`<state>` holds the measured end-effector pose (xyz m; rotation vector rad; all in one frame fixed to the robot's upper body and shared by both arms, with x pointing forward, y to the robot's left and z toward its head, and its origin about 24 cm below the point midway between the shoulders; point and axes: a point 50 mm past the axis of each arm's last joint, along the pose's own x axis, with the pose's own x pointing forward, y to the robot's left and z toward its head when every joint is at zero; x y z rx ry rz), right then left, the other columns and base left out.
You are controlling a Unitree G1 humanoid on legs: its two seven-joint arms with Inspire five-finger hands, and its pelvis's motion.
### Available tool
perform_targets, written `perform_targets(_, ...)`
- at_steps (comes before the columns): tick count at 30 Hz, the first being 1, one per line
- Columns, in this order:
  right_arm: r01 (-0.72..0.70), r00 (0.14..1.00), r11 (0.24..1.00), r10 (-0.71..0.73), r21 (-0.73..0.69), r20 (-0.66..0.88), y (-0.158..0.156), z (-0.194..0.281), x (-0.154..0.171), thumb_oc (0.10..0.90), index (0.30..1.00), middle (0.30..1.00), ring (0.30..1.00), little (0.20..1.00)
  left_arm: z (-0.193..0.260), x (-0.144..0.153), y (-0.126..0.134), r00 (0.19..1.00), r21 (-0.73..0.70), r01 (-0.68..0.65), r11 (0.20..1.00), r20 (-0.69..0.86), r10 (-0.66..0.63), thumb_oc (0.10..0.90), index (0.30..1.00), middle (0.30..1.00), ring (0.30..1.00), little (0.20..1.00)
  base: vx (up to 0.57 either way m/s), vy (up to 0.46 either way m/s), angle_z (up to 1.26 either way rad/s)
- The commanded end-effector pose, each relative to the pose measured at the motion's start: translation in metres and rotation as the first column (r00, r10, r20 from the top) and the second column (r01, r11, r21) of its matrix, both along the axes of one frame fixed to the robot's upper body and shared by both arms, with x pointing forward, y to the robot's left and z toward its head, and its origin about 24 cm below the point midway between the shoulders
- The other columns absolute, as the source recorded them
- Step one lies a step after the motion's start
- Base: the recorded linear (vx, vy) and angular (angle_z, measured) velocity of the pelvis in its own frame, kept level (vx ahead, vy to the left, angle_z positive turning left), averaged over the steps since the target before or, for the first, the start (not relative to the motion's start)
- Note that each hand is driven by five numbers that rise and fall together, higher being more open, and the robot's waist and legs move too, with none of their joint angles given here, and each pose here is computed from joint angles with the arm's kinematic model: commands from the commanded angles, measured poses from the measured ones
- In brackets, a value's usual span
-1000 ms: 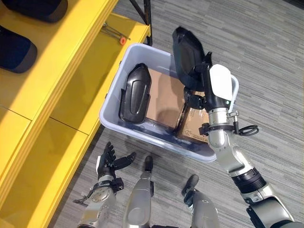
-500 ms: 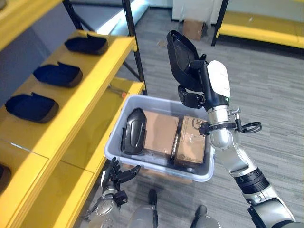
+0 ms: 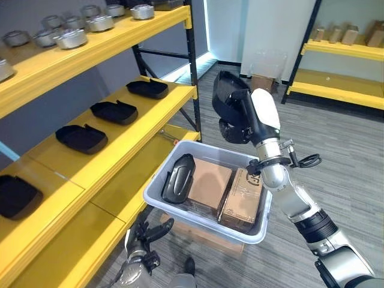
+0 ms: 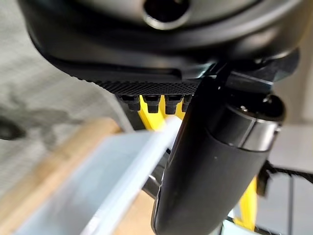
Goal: Move parts from the plastic box to the shelf.
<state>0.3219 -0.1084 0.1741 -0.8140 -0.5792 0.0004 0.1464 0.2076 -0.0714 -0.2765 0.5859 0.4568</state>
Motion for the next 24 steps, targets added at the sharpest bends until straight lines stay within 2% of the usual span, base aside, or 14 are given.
perform_targets(1,-0.125,0.902,0.991,0.094,0.047,0.421,0.017,0.104,-0.010,0.400,0.300,0.300,0.300,0.300,0.033,0.032,0.010,0.979,0.075,0.063,0.995,0.190,-0.077,0.900,1.000,1.000,1.000,1.000,-0.40,-0.093,1.34)
perform_targets(4,-0.077,0.904,0.996,0.049,0.049,0.424,0.004,0.100,-0.010,0.400,0.300,0.300,0.300,0.300,0.028,0.032,0.009,0.981,0.086,0.091,0.992,0.162,-0.104,0.900,1.000,1.000,1.000,1.000,-0.29,-0.067,1.78)
perform_targets(10,-0.047,0.901,0.997,0.017,0.059,0.434,-0.004,0.099,-0.010,0.400,0.300,0.300,0.300,0.300,0.036,0.036,0.004,0.971,0.072,0.092,0.993,0.214,-0.106,0.900,1.000,1.000,1.000,1.000,-0.08,0.031,1.31)
perform_targets(16,0.021,0.907,0.996,-0.057,0.091,0.416,-0.024,0.087,-0.015,0.400,0.300,0.300,0.300,0.300,0.036,0.039,-0.002,0.965,0.082,0.139,0.987,0.214,-0.153,0.900,1.000,1.000,1.000,1.000,-0.02,0.348,1.18)
perform_targets(20,0.071,0.916,0.987,-0.123,0.146,0.382,-0.043,0.069,-0.025,0.400,0.300,0.300,0.300,0.300,0.039,0.038,0.012,0.961,0.166,0.164,0.972,0.194,-0.196,0.900,1.000,1.000,1.000,1.000,0.16,0.465,0.67)
perform_targets(24,0.091,0.911,0.983,-0.147,0.158,0.387,-0.040,0.066,-0.027,0.400,0.300,0.300,0.300,0.300,0.040,0.037,0.016,0.964,0.207,0.164,0.964,0.174,-0.201,0.900,1.000,1.000,1.000,1.000,0.09,0.512,0.52)
